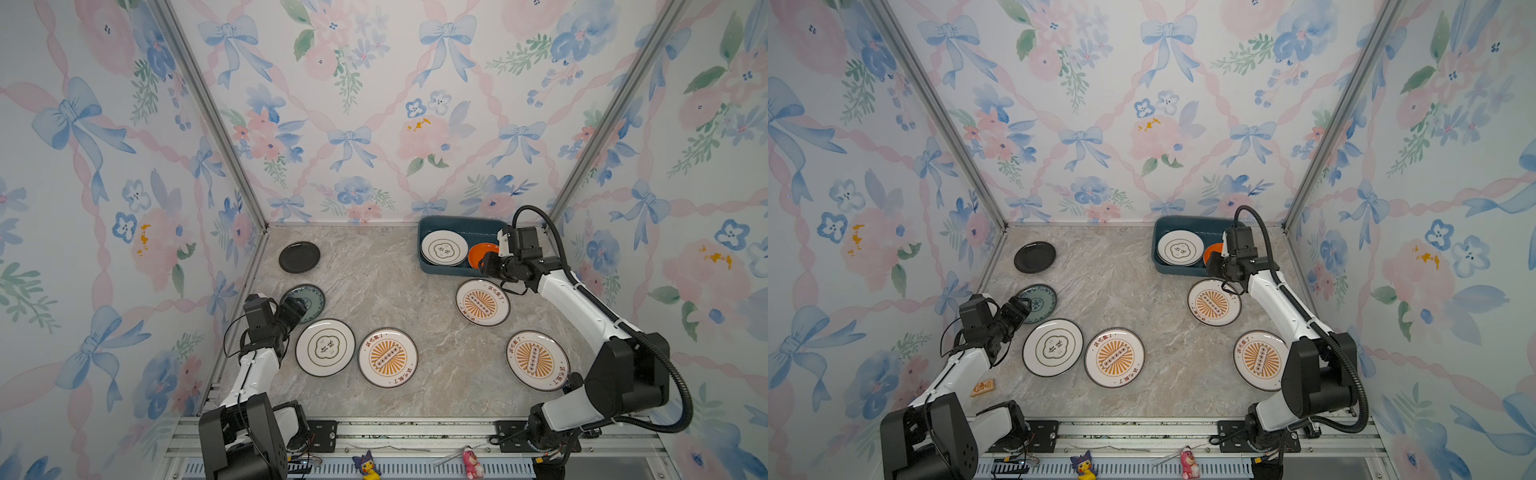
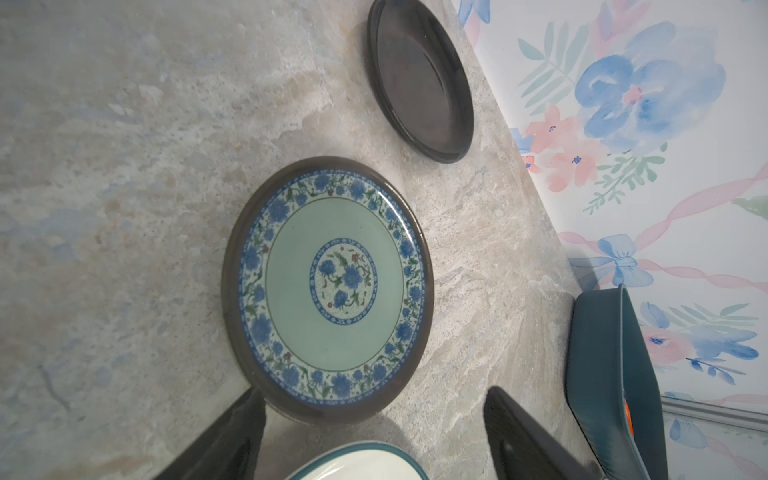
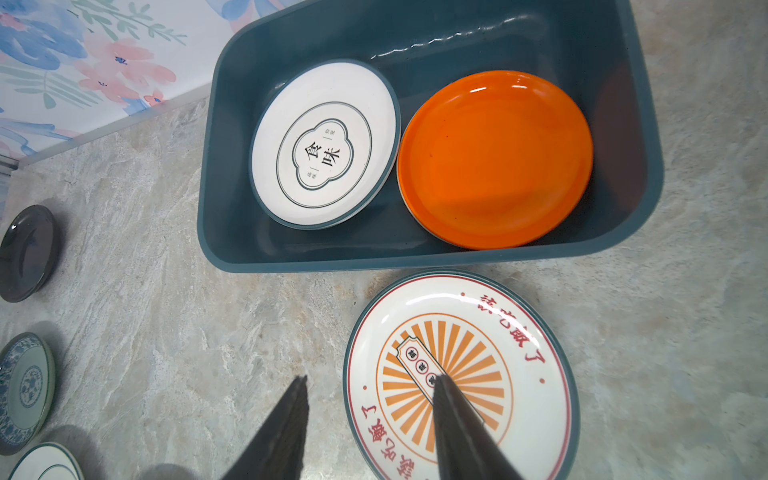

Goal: Place the plates into the plastic bin on the countertop
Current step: 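Grasp the blue-floral green plate edge with the left gripper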

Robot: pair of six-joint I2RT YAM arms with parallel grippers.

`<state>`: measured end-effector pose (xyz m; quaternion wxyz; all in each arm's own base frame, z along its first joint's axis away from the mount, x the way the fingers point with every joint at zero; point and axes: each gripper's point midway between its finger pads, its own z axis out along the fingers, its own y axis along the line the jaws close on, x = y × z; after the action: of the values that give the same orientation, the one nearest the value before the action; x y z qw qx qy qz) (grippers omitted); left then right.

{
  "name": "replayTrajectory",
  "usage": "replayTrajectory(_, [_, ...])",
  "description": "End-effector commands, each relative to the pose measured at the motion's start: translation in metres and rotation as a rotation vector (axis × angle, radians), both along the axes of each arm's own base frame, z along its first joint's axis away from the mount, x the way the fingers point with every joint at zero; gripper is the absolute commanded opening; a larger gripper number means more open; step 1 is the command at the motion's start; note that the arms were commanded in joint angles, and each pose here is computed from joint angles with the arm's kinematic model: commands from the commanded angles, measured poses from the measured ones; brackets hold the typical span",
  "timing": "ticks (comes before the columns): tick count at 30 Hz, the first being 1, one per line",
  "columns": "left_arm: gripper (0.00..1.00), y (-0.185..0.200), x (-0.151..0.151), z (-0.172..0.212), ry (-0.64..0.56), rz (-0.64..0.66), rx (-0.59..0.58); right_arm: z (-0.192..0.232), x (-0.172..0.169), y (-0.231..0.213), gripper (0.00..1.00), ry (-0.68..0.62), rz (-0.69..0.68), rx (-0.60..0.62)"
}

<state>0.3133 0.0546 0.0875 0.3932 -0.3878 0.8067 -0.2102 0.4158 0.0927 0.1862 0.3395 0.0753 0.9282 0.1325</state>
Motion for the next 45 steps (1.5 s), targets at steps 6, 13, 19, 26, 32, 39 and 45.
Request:
replayTrajectory(6, [0.84,0.003,-0.009,-0.036,0.083,0.012,-0.005,0.004,-0.005,0.004,0.47,-0.018,0.023,-0.007])
replayTrajectory(13, [0.82,0.007,-0.004,-0.051,0.101,0.019,-0.021,0.003,-0.006,0.003,0.47,-0.015,0.021,-0.010])
replayTrajectory(19, [0.73,0.013,0.000,-0.056,0.092,0.034,-0.029,0.001,-0.006,0.004,0.47,-0.011,0.025,-0.007])
replayTrajectory(26, [0.57,0.015,0.006,-0.071,0.098,0.034,-0.059,0.003,-0.006,0.004,0.47,-0.013,0.027,-0.003])
replayTrajectory(32, [0.44,0.011,0.012,-0.080,0.097,0.011,-0.088,0.003,-0.007,0.005,0.47,-0.008,0.030,-0.004])
replayTrajectory(39, [0.31,0.007,0.014,-0.086,0.097,-0.011,-0.110,0.003,-0.007,0.007,0.47,-0.007,0.032,0.010])
replayTrajectory(45, [0.21,0.003,0.018,-0.088,0.091,-0.036,-0.129,0.008,-0.007,0.015,0.47,-0.017,0.048,0.020])
